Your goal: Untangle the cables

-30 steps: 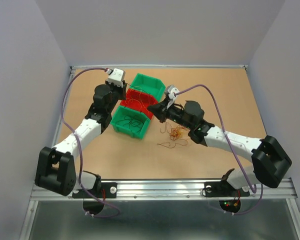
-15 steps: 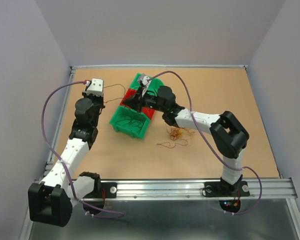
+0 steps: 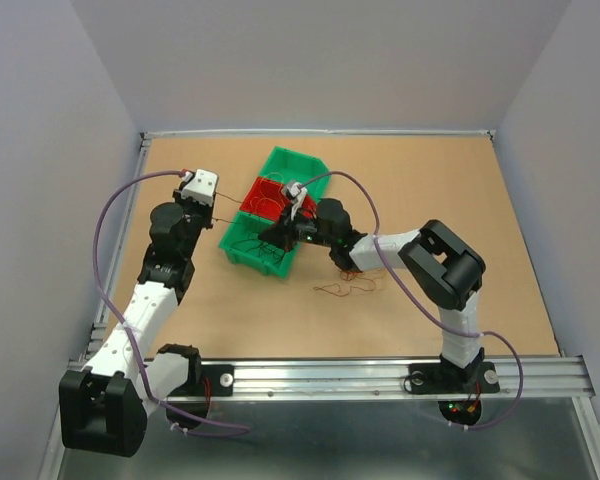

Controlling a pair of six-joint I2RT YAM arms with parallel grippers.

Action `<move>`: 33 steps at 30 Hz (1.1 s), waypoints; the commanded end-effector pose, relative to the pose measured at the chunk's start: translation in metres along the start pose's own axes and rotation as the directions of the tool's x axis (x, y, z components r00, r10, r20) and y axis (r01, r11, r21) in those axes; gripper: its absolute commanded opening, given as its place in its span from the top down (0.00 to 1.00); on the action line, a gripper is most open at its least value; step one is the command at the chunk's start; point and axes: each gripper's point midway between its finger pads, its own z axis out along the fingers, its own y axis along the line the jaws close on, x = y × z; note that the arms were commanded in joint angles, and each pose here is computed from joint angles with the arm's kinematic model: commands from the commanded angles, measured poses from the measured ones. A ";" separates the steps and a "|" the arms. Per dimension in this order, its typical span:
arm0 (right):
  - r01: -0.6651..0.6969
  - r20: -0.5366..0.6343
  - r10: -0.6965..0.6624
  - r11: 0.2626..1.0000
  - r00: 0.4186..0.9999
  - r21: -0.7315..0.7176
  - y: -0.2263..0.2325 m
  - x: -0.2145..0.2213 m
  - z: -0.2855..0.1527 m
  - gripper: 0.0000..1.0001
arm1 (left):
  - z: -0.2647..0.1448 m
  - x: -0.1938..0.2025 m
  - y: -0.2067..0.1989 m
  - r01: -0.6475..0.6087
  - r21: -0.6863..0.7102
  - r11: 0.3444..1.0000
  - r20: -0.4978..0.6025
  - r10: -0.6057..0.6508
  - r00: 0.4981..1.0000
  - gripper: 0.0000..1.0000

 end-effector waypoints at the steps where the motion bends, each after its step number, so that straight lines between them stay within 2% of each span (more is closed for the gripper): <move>1: -0.064 -0.036 0.066 0.996 0.997 0.060 -0.007 0.022 -0.018 0.99 | -0.004 -0.018 -0.027 -0.055 0.170 0.984 0.094 0.040 0.995 0.65; 3: -0.077 -0.093 0.085 0.993 0.992 0.091 -0.012 0.037 -0.021 0.99 | -0.004 -0.016 -0.040 -0.062 0.237 0.970 0.087 0.042 0.995 0.66; 5: -0.064 -0.167 0.099 0.976 0.981 0.206 -0.031 0.053 -0.021 0.99 | -0.001 -0.008 -0.055 -0.071 0.316 0.946 0.063 0.053 0.997 0.66; 6: -0.070 -0.241 0.137 0.961 0.961 0.267 -0.040 0.071 -0.028 0.99 | 0.000 -0.005 -0.061 -0.073 0.340 0.937 0.051 0.059 0.997 0.66; 9: -0.031 -0.322 0.135 0.951 0.937 0.308 -0.049 0.080 -0.024 0.99 | 0.008 0.014 -0.082 -0.079 0.407 0.910 -0.018 0.094 0.995 0.66; 12: 0.012 -0.363 0.116 0.943 0.925 0.331 -0.052 0.085 -0.019 1.00 | 0.018 0.034 -0.096 -0.064 0.433 0.899 -0.104 0.120 0.987 0.66; 15: 0.029 -0.402 0.153 0.911 0.903 0.412 -0.066 0.102 -0.027 0.99 | 0.027 0.060 -0.106 -0.030 0.451 0.892 -0.190 0.129 0.973 0.66; 20: 0.042 -0.455 0.171 0.906 0.874 0.422 -0.070 0.121 -0.026 0.99 | 0.029 0.081 -0.118 0.009 0.489 0.872 -0.276 0.145 0.950 0.65; 22: 0.047 -0.456 0.170 0.903 0.874 0.428 -0.071 0.121 -0.028 0.99 | 0.031 0.069 -0.107 0.004 0.434 0.901 -0.256 0.119 0.959 0.64; 24: 0.049 -0.458 0.167 0.905 0.873 0.423 -0.071 0.120 -0.028 0.99 | 0.029 0.052 -0.099 -0.010 0.394 0.919 -0.190 0.092 0.978 0.58; 25: 0.050 -0.458 0.164 0.906 0.873 0.420 -0.070 0.119 -0.027 0.99 | 0.023 0.030 -0.092 -0.018 0.377 0.926 -0.126 0.071 0.989 0.56; 28: 0.063 -0.476 0.161 0.906 0.864 0.420 -0.071 0.123 -0.029 0.99 | 0.011 0.006 -0.083 -0.020 0.345 0.938 -0.051 0.040 0.998 0.51; 33: 0.121 -0.544 0.131 0.908 0.829 0.401 -0.066 0.130 -0.031 0.99 | 0.013 0.014 -0.062 -0.007 0.246 0.969 -0.092 0.031 0.995 0.51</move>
